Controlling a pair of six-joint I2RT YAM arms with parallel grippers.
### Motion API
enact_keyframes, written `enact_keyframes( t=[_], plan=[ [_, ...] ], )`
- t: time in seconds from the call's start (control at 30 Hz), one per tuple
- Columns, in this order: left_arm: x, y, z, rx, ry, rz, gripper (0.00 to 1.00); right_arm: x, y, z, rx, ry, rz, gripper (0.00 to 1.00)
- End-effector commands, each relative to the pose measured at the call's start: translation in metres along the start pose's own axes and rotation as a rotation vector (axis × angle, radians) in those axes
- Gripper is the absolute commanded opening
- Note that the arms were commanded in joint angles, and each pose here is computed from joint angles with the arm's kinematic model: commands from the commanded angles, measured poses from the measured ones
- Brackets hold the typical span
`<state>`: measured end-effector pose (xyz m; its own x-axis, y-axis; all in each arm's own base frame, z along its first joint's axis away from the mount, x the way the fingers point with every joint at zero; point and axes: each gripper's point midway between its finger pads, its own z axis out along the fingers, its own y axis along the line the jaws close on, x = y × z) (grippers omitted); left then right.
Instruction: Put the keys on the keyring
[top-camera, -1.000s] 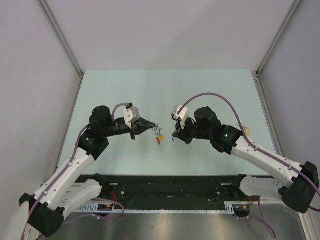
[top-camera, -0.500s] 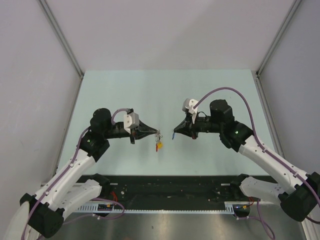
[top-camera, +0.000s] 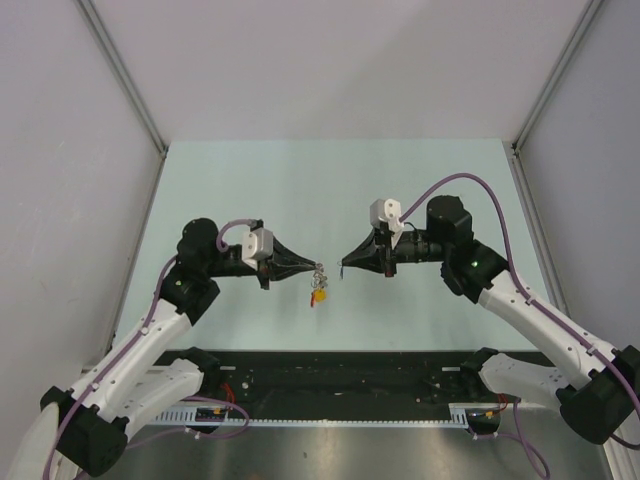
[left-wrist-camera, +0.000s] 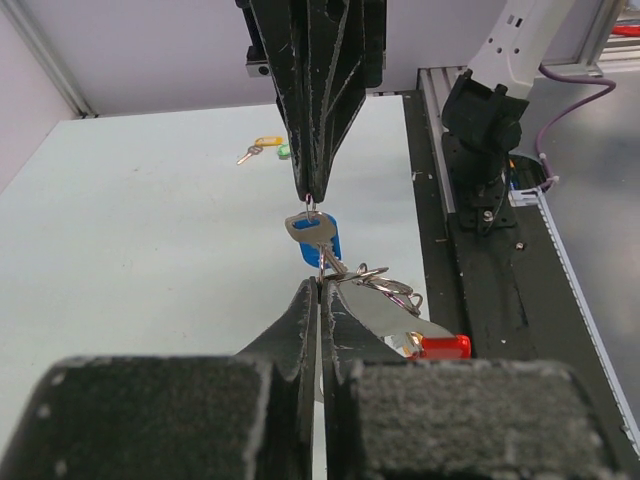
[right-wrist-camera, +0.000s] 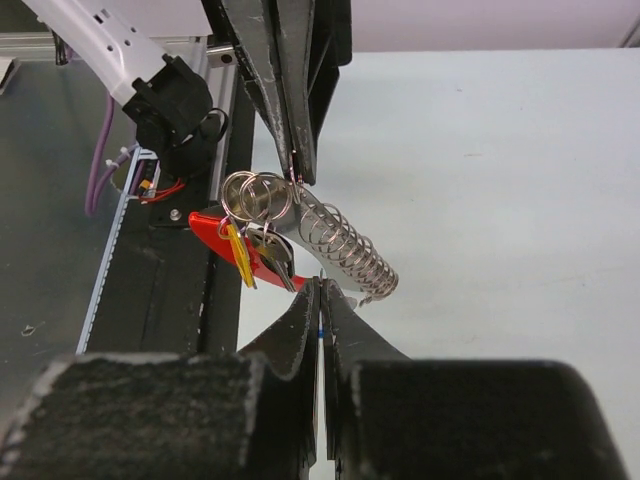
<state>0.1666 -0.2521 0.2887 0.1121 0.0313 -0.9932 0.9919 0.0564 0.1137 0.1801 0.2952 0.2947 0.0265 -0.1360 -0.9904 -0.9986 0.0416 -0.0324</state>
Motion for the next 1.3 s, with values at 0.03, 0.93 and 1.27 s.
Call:
enact_keyframes(
  t=[0.03,0.93,1.27],
  plan=[
    [-0.014,-0.008,0.002,0.053,-0.066,0.019,0.00,-0.035,0.010,0.000,-0.048,-0.092,-0.134,0.00],
    [-0.003,-0.016,0.008,0.166,-0.066,-0.014,0.00,-0.032,0.029,0.008,-0.095,-0.074,-0.217,0.00],
    [-0.006,-0.018,0.008,0.172,-0.077,-0.015,0.00,-0.027,0.028,0.014,-0.091,-0.059,-0.211,0.00]
  ],
)
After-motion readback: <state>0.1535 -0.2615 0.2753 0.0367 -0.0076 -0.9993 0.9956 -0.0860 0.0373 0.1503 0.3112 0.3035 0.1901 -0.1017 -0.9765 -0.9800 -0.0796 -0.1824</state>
